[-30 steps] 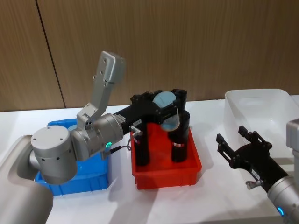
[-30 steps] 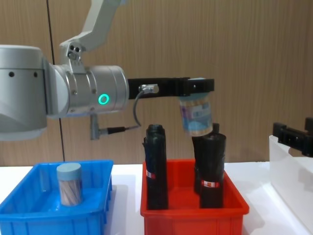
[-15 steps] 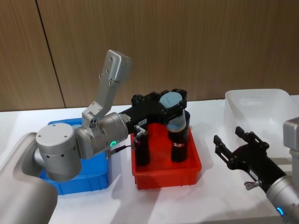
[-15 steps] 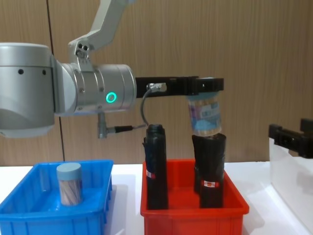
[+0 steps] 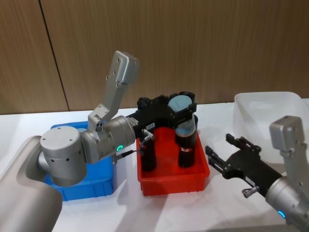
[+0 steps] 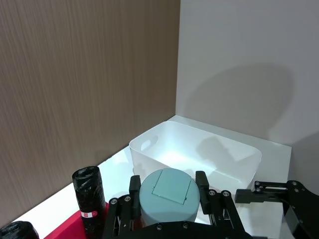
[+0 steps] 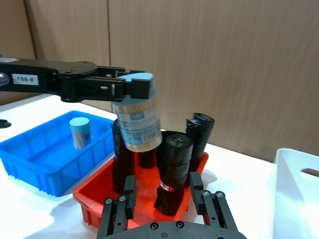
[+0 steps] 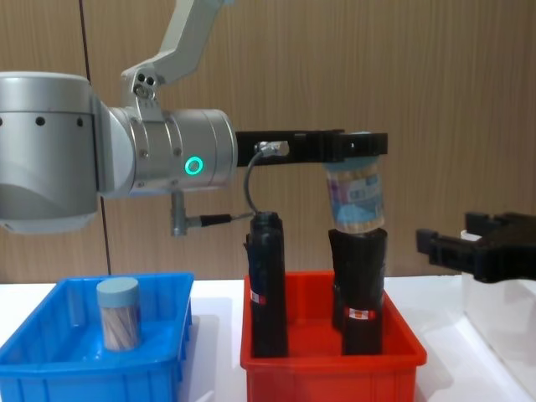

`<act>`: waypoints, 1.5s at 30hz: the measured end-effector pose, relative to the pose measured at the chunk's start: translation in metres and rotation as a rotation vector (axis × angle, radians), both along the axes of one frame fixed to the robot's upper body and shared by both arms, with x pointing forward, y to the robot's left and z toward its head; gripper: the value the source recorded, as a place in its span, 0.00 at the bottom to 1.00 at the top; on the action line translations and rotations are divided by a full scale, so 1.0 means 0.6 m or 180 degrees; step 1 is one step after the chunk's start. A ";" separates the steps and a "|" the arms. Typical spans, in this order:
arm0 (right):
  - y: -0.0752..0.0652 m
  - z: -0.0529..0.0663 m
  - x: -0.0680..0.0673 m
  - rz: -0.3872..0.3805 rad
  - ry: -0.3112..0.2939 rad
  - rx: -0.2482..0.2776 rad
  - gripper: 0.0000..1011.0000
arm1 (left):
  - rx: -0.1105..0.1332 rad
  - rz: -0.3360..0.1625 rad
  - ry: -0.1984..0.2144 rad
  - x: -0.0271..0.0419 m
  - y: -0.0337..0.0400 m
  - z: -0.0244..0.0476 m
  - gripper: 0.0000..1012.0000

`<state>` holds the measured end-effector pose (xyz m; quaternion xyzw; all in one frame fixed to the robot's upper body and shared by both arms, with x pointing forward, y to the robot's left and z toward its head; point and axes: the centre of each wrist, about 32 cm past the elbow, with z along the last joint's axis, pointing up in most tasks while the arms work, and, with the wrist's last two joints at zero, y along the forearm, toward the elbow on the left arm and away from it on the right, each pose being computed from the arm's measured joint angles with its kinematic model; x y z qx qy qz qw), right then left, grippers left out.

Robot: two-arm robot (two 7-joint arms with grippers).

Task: Pick the cotton swabs from the blue box and place them into the white box.

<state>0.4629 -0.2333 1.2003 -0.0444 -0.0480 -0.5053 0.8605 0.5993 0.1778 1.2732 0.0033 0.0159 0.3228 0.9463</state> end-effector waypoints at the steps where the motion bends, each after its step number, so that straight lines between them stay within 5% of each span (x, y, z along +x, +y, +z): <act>1: 0.001 0.001 0.002 0.0021 0.0005 -0.0020 0.66 | 0.0000 -0.0001 0.0000 0.000 0.000 0.000 0.66; 10: 0.008 0.015 0.022 0.0179 0.0006 -0.0127 0.70 | 0.0001 -0.0009 0.0002 0.000 -0.001 0.000 0.66; 21: 0.013 0.027 0.036 0.0256 -0.0006 -0.0183 0.99 | 0.0000 -0.0013 0.0002 0.001 -0.001 0.000 0.66; 45: 0.030 0.038 0.074 0.0333 0.0018 -0.0196 0.99 | 0.0000 -0.0014 0.0002 0.001 -0.001 0.000 0.66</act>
